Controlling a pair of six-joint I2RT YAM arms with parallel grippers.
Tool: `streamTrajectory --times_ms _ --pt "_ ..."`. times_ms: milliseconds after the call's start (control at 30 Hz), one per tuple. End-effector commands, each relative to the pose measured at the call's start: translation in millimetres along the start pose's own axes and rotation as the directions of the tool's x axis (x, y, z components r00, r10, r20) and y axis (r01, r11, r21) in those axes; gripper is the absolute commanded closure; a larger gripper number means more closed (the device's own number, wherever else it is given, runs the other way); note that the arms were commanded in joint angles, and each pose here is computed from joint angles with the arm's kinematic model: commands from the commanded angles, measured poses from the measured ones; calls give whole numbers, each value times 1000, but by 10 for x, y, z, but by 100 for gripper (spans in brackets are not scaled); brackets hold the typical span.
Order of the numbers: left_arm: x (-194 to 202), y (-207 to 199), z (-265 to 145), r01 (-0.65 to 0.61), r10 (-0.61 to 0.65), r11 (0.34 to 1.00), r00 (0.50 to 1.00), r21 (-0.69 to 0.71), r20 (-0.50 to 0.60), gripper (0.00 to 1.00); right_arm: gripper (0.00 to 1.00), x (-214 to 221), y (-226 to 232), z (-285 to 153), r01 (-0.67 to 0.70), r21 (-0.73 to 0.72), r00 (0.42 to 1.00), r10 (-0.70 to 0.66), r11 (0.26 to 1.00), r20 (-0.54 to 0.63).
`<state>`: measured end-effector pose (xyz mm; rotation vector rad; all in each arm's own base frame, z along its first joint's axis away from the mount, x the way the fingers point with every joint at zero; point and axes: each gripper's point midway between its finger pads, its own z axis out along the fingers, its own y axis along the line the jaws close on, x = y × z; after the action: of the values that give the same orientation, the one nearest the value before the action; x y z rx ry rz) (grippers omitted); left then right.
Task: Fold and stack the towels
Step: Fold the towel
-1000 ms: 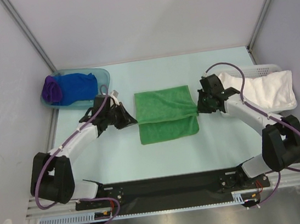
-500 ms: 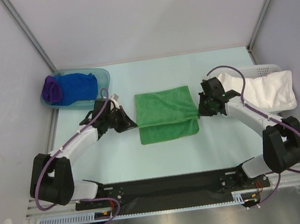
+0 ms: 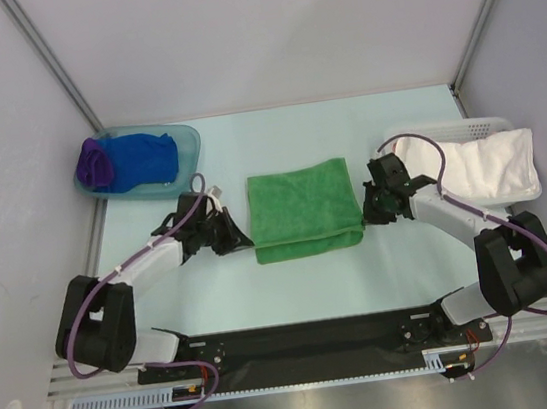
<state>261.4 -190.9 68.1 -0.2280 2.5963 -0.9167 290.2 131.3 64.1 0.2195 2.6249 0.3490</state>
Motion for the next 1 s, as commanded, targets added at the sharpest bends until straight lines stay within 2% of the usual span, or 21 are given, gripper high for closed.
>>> streamTrajectory --times_ms 0,867,933,967 --pt "85 -43 88 -3 4 999 1000 33 -19 100 100 11 10 43 -15 -14 1000 15 1000 13" --pt "453 253 208 42 -44 999 994 -29 -102 99 98 487 -163 108 -42 2 998 42 999 -54" --pt "475 258 212 35 -38 999 993 -28 -113 91 96 519 -158 95 -50 -5 997 50 999 -57" --pt "485 271 211 26 -30 999 992 -32 -120 87 92 538 -168 92 -53 -3 997 53 999 -60"
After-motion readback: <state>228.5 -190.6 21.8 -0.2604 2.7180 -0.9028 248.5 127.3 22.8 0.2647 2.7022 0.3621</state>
